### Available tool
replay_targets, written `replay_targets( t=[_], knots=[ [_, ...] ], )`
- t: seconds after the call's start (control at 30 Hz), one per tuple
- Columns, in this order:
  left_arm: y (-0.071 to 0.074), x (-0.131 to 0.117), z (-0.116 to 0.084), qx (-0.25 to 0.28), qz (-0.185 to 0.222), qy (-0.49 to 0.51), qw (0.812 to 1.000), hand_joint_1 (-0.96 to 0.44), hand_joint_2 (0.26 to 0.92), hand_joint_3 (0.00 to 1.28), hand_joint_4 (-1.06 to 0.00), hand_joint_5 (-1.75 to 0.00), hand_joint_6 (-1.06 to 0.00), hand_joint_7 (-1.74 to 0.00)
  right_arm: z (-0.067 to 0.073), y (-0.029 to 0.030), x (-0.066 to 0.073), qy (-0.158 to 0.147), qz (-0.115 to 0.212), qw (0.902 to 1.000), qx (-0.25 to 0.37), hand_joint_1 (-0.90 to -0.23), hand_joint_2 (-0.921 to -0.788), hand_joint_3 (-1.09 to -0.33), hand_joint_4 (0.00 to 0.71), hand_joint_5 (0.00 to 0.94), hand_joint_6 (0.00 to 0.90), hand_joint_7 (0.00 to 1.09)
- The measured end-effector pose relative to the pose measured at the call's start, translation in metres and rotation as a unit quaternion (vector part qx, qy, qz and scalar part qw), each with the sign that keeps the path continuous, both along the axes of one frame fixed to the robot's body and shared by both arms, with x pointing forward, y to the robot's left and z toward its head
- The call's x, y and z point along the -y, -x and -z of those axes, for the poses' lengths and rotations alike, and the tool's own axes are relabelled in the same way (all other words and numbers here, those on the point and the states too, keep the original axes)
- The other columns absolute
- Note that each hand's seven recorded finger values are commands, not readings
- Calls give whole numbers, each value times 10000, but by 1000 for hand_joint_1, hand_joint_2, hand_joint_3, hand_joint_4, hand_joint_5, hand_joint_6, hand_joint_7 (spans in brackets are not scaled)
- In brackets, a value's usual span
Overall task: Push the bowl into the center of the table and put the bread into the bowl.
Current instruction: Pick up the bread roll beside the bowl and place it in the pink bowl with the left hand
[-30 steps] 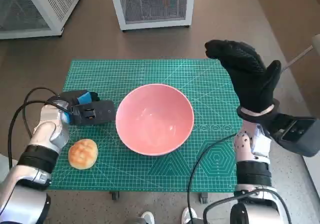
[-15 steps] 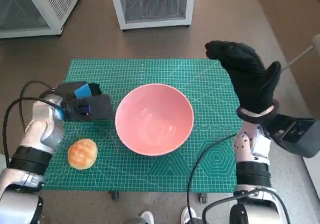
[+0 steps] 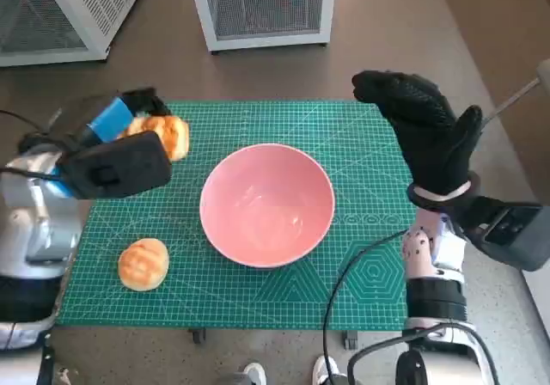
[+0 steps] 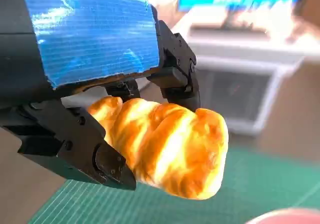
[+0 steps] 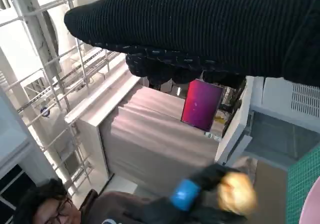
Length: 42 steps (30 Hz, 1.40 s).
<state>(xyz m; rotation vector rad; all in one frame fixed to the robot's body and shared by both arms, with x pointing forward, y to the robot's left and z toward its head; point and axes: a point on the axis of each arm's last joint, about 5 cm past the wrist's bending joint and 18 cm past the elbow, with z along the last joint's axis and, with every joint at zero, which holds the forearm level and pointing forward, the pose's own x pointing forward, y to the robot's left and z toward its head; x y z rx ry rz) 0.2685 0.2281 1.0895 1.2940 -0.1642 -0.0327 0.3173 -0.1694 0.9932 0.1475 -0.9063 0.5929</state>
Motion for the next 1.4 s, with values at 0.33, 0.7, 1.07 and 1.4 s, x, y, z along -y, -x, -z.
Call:
replay_targets(
  t=[0.33,0.7,1.07,1.4],
  knots=[
    [249,245,-171,927,936,-163,9912,2,895,15,-808,-1058,-735,-1038,9,9,6,-6,7,10000,0,-552,-921,-581,257,0,360,6],
    [314,540,-72,747,2079,-124,9752,2,900,22,-723,-1194,-787,-933,14,11,6,-24,4,10000,-2,-549,-921,-582,256,0,359,5],
    [167,615,31,-130,3040,298,9521,2,903,27,-720,-1236,-778,-903,21,14,15,-58,12,10000,-8,-561,-921,-591,256,0,359,5],
    [84,659,136,-301,3039,125,9521,1,902,28,-740,-1203,-755,-939,42,29,30,-72,29,10000,-24,-564,-921,-594,251,0,359,5]
  ],
)
